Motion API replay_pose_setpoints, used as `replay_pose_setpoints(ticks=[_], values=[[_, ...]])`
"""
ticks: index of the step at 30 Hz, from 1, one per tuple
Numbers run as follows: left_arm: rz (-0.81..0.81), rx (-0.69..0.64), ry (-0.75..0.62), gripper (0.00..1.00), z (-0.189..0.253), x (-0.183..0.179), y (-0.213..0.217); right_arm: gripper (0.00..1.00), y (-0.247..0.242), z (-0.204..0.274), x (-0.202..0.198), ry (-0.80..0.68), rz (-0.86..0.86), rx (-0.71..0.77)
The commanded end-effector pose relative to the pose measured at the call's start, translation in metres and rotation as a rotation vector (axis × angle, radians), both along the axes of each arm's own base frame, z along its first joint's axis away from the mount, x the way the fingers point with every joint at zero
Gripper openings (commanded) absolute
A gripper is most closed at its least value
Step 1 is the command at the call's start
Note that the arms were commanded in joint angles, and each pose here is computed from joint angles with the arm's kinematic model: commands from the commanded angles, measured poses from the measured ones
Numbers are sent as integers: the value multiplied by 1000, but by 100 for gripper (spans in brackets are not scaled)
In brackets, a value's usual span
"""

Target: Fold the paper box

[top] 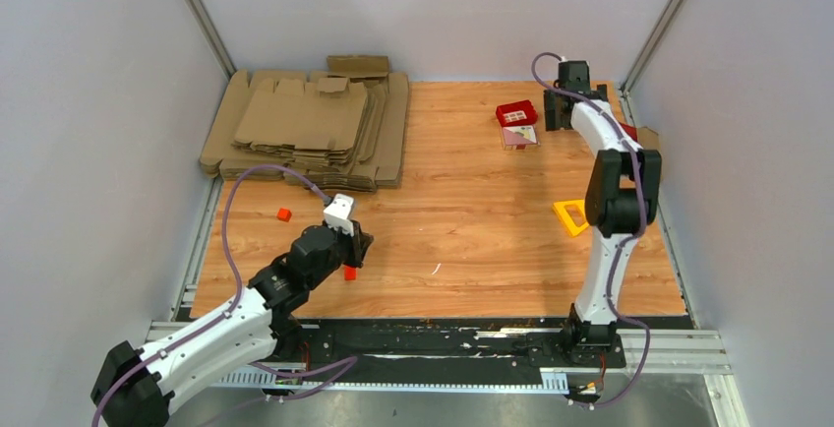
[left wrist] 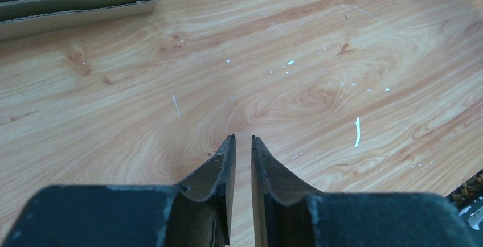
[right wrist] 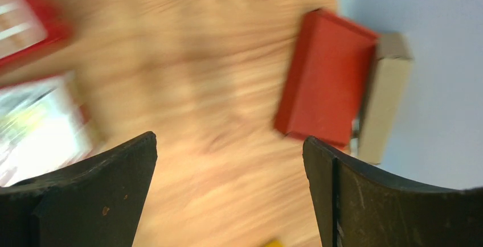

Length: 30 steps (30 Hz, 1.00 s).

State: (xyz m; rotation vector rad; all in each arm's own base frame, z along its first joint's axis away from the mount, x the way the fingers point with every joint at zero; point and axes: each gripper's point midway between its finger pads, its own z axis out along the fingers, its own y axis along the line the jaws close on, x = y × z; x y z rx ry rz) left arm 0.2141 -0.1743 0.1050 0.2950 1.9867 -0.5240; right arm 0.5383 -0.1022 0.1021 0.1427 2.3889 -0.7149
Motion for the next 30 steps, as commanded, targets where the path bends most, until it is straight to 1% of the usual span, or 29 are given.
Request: replay_pose_setpoints(ticks=[1,4,5,7,8,11,13,15,16,19,20,23,24,25,27,29,30], values=[[-12,-32,-51,26,14,3,-3,100,86,86,-14,-290,283,404],[-27,-40,-63,33,18,2,-5,100,109,122,-48,-468,406,476],[-35,-43,-67,38,18,1,-6,100,113,142,-62,-547,422,488],[-62,-45,-80,46,20,0,-9,100,115,144,-82,-636,432,503],[-72,-49,-83,51,20,-1,-10,100,114,138,-90,-652,425,503],[-88,-53,-84,67,20,-3,-12,100,109,97,-118,-623,422,461],[-99,-62,-89,84,21,-5,-13,100,100,72,-131,-595,430,386],[-102,-68,-97,98,23,-6,-13,100,104,47,-143,-540,518,330],[-100,-72,-103,100,24,-6,-12,100,102,36,-147,-524,519,313],[-91,-75,-119,100,26,-6,-9,100,88,6,-157,-477,440,287],[-88,-74,-123,100,26,-6,-8,99,87,0,-159,-484,431,285],[-88,-68,-143,100,27,-6,-7,98,88,9,-160,-661,437,272],[-86,-66,-149,100,28,-5,-6,98,90,11,-163,-687,443,285],[-83,-63,-154,100,28,-5,-5,98,92,9,-164,-681,455,286],[-76,-60,-166,100,28,-4,-3,97,93,-6,-164,-675,456,287],[-62,-53,-183,100,29,-3,1,97,93,-1,-170,-756,474,264],[-50,-49,-188,100,29,-2,3,97,99,1,-170,-766,508,273]])
